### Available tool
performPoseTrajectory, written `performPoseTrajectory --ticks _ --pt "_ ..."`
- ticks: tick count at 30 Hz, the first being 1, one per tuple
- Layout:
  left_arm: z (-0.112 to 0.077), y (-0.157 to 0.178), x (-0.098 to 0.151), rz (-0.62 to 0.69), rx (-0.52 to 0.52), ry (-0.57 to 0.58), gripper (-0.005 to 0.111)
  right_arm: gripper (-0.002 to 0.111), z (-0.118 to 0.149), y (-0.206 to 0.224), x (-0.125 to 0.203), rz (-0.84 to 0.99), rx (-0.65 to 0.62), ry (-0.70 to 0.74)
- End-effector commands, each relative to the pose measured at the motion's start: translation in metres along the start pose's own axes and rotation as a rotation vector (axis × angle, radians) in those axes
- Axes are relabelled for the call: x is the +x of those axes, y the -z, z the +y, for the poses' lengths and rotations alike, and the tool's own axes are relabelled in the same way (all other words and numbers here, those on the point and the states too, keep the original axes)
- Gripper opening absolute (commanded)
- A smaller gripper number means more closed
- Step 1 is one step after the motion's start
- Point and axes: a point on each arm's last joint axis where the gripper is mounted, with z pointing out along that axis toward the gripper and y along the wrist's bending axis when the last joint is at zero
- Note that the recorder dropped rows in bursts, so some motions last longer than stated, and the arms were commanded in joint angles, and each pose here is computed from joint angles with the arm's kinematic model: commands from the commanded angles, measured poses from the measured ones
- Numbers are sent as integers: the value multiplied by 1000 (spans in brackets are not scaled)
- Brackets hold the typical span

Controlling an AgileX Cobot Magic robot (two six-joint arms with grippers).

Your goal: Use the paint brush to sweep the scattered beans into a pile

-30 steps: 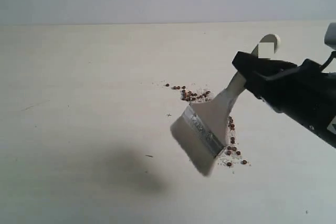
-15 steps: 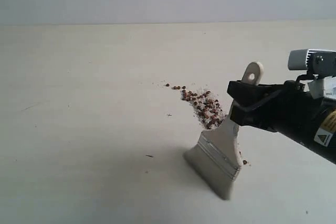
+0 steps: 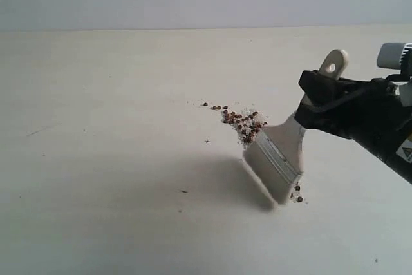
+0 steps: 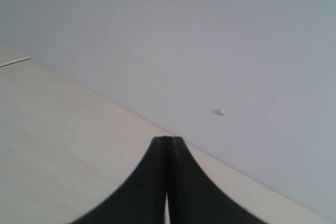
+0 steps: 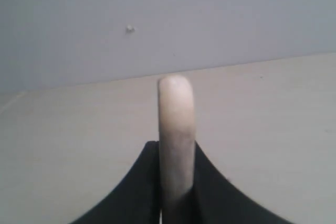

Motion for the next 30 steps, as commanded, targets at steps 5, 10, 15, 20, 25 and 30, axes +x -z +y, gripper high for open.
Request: performPoseTrajectory --ticks 5,10,15,20,25,30 --pt "1 0 0 -5 -1 -8 0 0 15 -1 -41 -207 -112 -199" --pt "1 0 0 -5 -1 -8 0 0 11 -52 -50 -247 -38 -331" --pt "1 0 0 -5 -1 -8 0 0 21 -84 -35 -312 21 -414" --pt "1 0 0 -5 -1 -8 0 0 39 -114 -13 -355 199 -371" --pt "1 0 0 -5 -1 -8 0 0 57 -140 2 -361 265 -358" --pt "1 0 0 -5 -1 -8 0 0 63 -167 8 -400 316 -400"
